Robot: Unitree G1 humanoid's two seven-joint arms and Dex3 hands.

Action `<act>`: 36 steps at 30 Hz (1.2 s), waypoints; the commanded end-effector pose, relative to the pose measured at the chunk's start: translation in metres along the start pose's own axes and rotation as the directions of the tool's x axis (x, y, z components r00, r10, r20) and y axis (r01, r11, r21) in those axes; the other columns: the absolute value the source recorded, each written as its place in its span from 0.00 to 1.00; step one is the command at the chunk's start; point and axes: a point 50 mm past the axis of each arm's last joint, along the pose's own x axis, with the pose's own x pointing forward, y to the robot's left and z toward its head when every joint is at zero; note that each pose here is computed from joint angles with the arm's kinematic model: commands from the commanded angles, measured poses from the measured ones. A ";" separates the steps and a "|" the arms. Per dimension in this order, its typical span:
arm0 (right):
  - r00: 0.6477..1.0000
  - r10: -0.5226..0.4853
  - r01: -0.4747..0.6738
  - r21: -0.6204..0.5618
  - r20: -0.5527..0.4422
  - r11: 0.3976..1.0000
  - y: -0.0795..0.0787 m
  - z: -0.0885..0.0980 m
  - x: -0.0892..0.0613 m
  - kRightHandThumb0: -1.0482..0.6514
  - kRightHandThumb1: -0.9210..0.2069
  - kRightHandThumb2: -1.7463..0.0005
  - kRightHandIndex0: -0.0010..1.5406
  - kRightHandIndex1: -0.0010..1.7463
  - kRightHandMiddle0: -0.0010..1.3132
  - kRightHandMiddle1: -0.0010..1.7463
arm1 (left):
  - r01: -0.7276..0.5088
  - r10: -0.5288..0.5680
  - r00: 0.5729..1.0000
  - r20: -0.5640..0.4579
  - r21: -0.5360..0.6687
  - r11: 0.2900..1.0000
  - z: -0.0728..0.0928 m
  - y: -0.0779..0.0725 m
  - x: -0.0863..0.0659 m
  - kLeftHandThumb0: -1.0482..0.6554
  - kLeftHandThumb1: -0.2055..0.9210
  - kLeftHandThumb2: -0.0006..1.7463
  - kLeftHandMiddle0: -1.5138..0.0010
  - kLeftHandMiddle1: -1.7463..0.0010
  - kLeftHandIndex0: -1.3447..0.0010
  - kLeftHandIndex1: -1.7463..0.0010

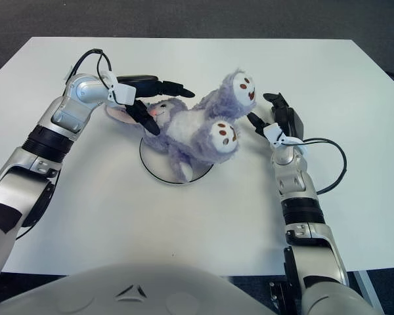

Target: Put the doll into the plate.

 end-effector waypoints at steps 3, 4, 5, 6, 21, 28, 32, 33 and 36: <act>0.999 0.018 -0.018 -0.003 -0.033 1.000 0.001 -0.006 -0.002 0.30 0.00 0.74 0.42 0.00 0.23 0.25 | -0.053 0.053 0.999 0.001 -0.033 0.998 0.005 0.026 -0.024 0.21 0.91 0.00 0.84 1.00 0.78 0.96; 0.999 0.018 -0.018 -0.003 -0.034 1.000 0.001 -0.006 -0.002 0.30 0.00 0.74 0.42 0.00 0.23 0.25 | -0.068 0.068 0.998 -0.010 -0.043 0.997 0.005 0.029 -0.027 0.21 0.91 0.00 0.84 1.00 0.78 0.97; 0.999 0.018 -0.018 -0.003 -0.034 1.000 0.001 -0.006 -0.002 0.30 0.00 0.74 0.42 0.00 0.23 0.25 | -0.078 0.077 0.997 -0.018 -0.050 0.996 0.005 0.031 -0.029 0.20 0.91 0.00 0.84 1.00 0.78 0.97; 0.999 0.017 -0.017 -0.002 -0.034 1.000 0.001 -0.006 -0.002 0.30 0.00 0.74 0.42 0.00 0.23 0.25 | -0.099 0.097 0.995 -0.027 -0.060 0.993 0.005 0.033 -0.032 0.20 0.91 0.00 0.84 1.00 0.78 0.97; 0.999 -0.002 0.003 0.021 -0.044 1.000 0.000 -0.008 -0.002 0.31 0.00 0.74 0.43 0.00 0.24 0.25 | -0.506 0.499 0.862 -0.088 -0.175 0.844 -0.022 0.035 -0.053 0.27 0.95 0.01 0.57 0.97 0.60 0.93; 0.999 -0.010 0.012 0.048 -0.049 0.999 0.001 -0.009 -0.004 0.31 0.00 0.74 0.43 0.01 0.25 0.25 | -0.636 0.630 0.768 -0.113 -0.241 0.733 -0.045 0.031 -0.065 0.36 1.00 0.06 0.46 0.95 0.53 0.90; 0.999 -0.011 0.014 0.061 -0.049 0.998 0.001 -0.009 -0.004 0.31 0.00 0.74 0.43 0.01 0.25 0.25 | -0.706 0.706 0.696 -0.134 -0.311 0.637 -0.059 0.025 -0.070 0.39 1.00 0.09 0.40 0.96 0.48 0.86; 0.999 -0.013 0.016 0.072 -0.049 0.997 0.001 -0.009 -0.004 0.31 0.00 0.74 0.43 0.01 0.25 0.25 | -0.733 0.739 0.658 -0.145 -0.346 0.586 -0.065 0.021 -0.071 0.39 1.00 0.09 0.40 0.96 0.48 0.86; 0.999 -0.015 0.020 0.088 -0.049 0.996 0.001 -0.009 -0.004 0.31 0.00 0.74 0.43 0.01 0.25 0.25 | -0.774 0.788 0.592 -0.165 -0.390 0.499 -0.073 0.013 -0.074 0.40 1.00 0.12 0.36 0.95 0.58 0.40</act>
